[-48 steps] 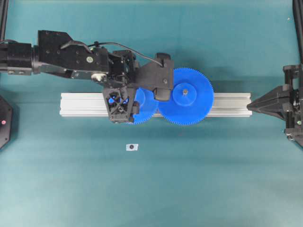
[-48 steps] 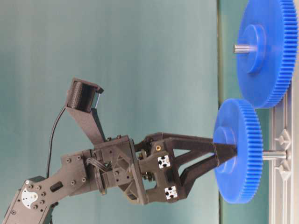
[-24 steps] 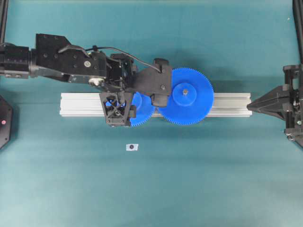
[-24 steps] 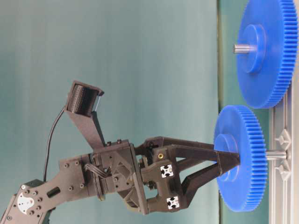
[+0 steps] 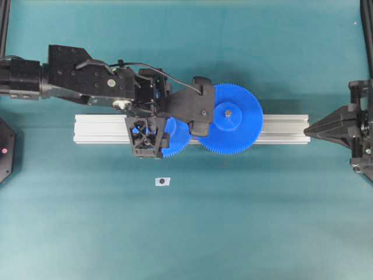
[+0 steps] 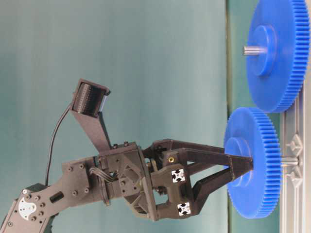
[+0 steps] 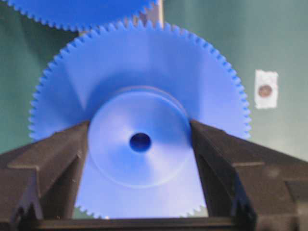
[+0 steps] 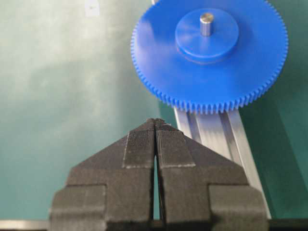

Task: Insert the small gear onto the shaft.
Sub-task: 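Push the small gear onto the shaft, meshing with the large gear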

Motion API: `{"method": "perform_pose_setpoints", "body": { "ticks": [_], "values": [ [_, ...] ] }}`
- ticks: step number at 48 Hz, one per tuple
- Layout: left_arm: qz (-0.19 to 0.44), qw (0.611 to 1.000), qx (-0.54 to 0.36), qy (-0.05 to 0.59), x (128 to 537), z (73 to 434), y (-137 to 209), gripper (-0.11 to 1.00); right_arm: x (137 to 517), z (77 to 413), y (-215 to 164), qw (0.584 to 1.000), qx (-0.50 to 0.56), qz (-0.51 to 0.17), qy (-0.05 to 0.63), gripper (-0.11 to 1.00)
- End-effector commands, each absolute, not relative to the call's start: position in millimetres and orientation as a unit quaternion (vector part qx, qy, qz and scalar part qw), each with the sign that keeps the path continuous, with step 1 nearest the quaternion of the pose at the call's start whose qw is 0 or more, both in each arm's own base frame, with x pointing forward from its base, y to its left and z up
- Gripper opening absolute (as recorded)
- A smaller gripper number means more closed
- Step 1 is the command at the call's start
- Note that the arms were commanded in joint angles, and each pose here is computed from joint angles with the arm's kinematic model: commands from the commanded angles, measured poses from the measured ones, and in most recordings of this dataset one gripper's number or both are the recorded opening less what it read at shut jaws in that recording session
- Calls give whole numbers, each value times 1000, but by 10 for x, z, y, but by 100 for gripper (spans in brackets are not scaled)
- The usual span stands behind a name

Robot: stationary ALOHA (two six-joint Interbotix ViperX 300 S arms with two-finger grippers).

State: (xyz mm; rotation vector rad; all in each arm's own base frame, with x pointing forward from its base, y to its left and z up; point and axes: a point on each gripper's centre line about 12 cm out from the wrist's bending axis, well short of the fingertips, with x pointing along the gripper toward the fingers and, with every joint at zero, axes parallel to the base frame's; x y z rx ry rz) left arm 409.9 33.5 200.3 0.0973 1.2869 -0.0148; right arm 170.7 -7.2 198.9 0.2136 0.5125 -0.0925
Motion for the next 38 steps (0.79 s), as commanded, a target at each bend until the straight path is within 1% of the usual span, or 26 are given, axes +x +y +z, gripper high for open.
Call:
{"method": "perform_pose_setpoints", "body": {
  "ticks": [1, 7, 21, 38],
  "values": [
    [-10, 808, 47, 587, 4121, 2111, 294, 69, 1727, 2024, -75, 961, 112, -47, 247, -1],
    [-12, 811, 51, 583, 4131, 2143, 295, 69, 1727, 2024, -75, 961, 112, -47, 247, -1],
    [-12, 804, 48, 593, 4123, 2071, 294, 69, 1733, 2042, -75, 962, 112, -47, 245, -1],
    [-12, 805, 50, 591, 4119, 2079, 297, 69, 1733, 2042, -75, 962, 112, -47, 245, -1]
  ]
}}
